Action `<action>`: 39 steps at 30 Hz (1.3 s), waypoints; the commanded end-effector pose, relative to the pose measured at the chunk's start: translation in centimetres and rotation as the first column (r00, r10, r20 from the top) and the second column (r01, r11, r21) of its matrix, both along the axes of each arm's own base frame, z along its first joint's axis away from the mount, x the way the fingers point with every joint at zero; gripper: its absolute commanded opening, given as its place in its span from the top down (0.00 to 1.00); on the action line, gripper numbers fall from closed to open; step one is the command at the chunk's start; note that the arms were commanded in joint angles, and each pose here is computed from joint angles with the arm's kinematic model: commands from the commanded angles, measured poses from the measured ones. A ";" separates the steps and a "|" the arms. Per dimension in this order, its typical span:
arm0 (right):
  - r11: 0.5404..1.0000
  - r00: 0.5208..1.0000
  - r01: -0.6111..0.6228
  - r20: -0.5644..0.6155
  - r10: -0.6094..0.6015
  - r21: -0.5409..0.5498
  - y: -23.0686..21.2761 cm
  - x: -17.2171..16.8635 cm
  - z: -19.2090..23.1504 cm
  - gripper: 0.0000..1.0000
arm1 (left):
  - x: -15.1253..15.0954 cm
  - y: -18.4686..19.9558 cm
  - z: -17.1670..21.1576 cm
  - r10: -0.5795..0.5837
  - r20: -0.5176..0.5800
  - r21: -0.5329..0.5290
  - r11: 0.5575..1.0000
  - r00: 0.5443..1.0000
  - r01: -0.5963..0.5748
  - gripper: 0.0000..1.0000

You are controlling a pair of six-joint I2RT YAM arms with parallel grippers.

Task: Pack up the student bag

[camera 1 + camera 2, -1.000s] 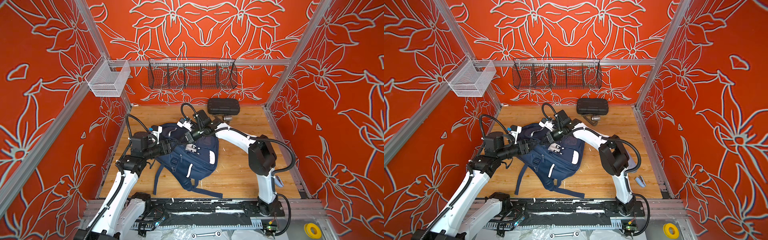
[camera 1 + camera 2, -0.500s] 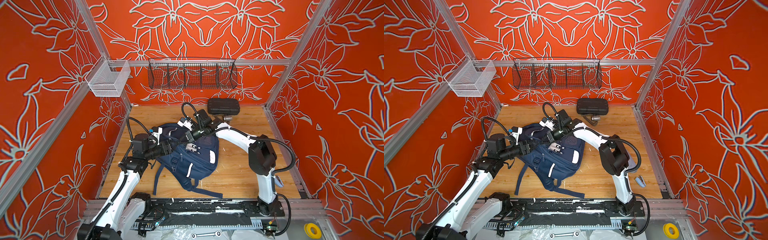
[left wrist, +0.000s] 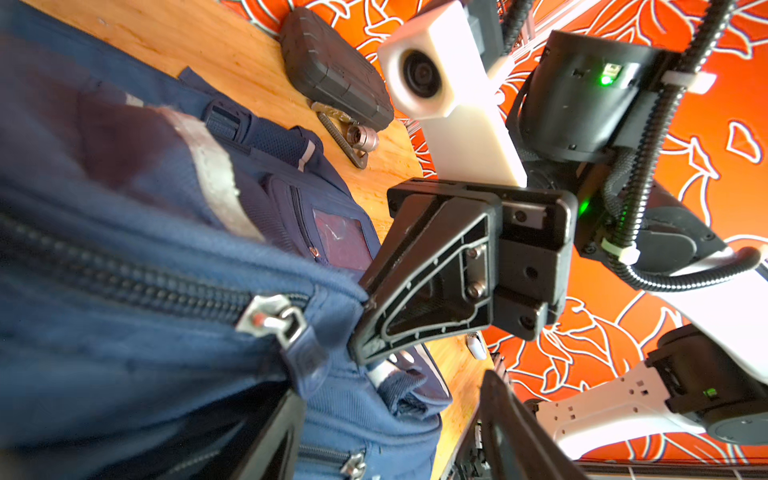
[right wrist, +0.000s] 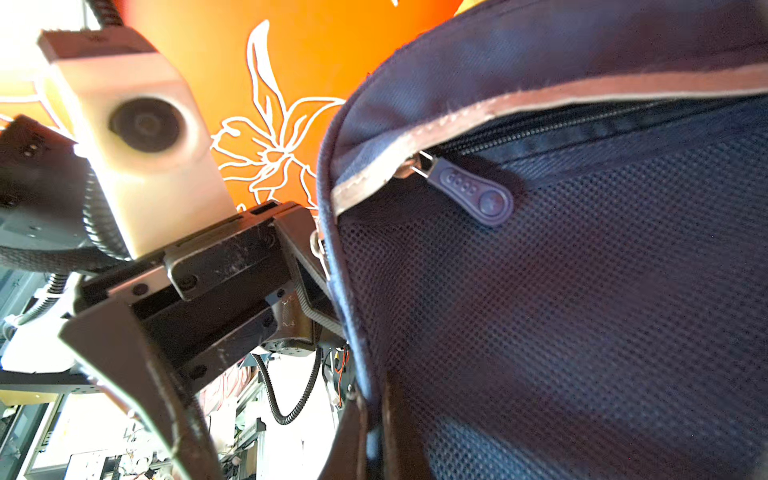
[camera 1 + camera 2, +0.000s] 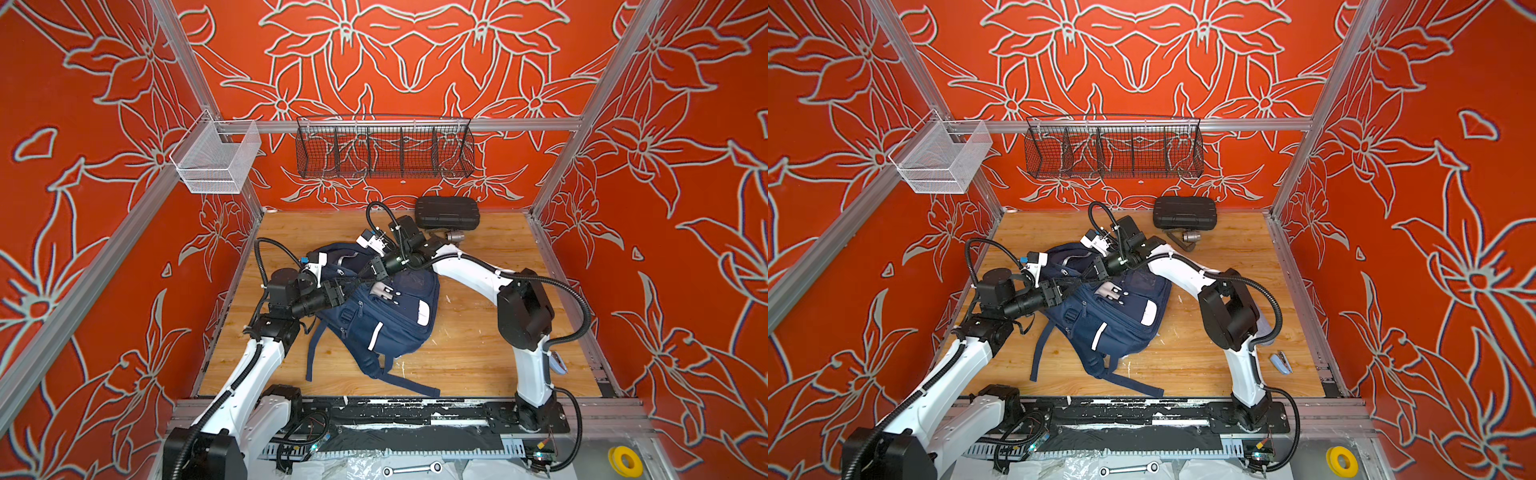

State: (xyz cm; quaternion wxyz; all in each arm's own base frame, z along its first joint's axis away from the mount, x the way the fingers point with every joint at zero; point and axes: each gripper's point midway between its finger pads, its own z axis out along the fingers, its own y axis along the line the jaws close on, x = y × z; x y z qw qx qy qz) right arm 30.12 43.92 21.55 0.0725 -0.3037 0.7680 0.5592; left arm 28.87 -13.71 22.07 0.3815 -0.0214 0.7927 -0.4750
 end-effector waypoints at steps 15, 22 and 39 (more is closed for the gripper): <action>0.976 0.990 -0.140 0.043 0.134 0.167 1.0 -2.6 4.7 1.00 | 1.9 3.3 -1.8 0.202 0.006 0.034 0.979 0.979 -0.202 0.60; 0.978 0.990 -0.138 0.034 0.134 0.156 1.6 -2.7 4.1 1.00 | 2.5 3.8 -1.6 0.238 0.019 0.005 0.971 0.971 -0.238 0.63; 0.979 0.990 -0.143 0.019 0.142 0.145 2.4 -3.4 3.3 1.00 | 3.1 4.9 -2.8 0.296 0.030 -0.002 0.955 0.955 -0.297 0.87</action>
